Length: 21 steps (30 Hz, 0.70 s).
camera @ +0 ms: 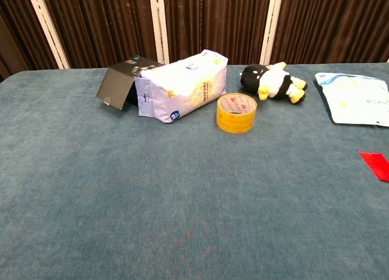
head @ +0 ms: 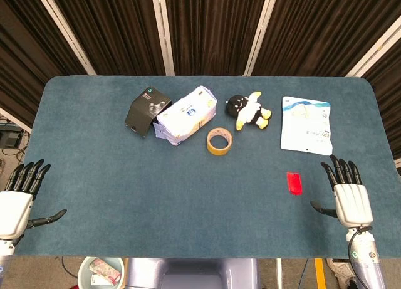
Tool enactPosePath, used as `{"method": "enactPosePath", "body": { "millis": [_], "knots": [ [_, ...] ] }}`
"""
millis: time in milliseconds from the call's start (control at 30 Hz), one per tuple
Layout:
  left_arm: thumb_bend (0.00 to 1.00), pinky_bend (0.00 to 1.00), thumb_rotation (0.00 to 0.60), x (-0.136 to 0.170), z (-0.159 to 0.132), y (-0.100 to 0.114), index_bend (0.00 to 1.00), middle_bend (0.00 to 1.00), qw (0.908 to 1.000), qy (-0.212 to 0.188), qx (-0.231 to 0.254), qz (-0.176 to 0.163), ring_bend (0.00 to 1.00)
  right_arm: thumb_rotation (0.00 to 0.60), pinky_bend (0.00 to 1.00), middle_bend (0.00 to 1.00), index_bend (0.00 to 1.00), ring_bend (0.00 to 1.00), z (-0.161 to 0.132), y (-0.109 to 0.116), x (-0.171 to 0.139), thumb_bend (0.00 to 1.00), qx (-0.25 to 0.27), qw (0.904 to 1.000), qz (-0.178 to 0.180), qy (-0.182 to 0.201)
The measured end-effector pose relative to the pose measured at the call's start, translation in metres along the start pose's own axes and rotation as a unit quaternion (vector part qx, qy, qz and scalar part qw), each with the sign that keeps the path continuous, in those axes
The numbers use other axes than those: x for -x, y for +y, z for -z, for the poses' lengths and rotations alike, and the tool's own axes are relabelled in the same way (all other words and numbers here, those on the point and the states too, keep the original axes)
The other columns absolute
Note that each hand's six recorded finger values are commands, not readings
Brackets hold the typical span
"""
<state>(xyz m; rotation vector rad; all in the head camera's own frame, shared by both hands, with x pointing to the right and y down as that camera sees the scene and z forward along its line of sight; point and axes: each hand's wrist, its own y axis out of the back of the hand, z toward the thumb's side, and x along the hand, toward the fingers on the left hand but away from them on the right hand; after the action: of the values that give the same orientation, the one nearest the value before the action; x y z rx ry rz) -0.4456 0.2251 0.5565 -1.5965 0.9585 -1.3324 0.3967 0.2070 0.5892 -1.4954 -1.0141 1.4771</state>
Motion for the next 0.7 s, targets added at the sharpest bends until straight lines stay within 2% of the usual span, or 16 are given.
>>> {"method": "enactPosePath", "body": {
  "millis": [300,433,700],
  "knots": [
    [0.03,0.0,0.386,-0.001,-0.002,0.0,0.0,0.0,1.0,-0.002,0.0,-0.003,0.0,0.6,0.0,0.0,0.17,0.0,-0.002,-0.006,0.003,0.06,-0.002,0.9999,-0.012,0.004],
    [0.03,0.0,0.39,0.001,-0.004,0.004,0.0,0.0,0.9998,-0.01,0.004,-0.014,0.0,0.6,0.0,0.0,0.25,0.0,-0.008,-0.013,0.003,0.05,-0.003,0.9997,-0.02,0.011],
    [0.03,0.0,0.388,-0.001,0.0,0.002,0.0,0.0,0.9999,-0.005,0.011,-0.007,0.0,0.6,0.0,0.0,0.42,0.0,-0.023,-0.034,0.007,0.04,0.003,0.9993,-0.031,0.02]
  ]
}}
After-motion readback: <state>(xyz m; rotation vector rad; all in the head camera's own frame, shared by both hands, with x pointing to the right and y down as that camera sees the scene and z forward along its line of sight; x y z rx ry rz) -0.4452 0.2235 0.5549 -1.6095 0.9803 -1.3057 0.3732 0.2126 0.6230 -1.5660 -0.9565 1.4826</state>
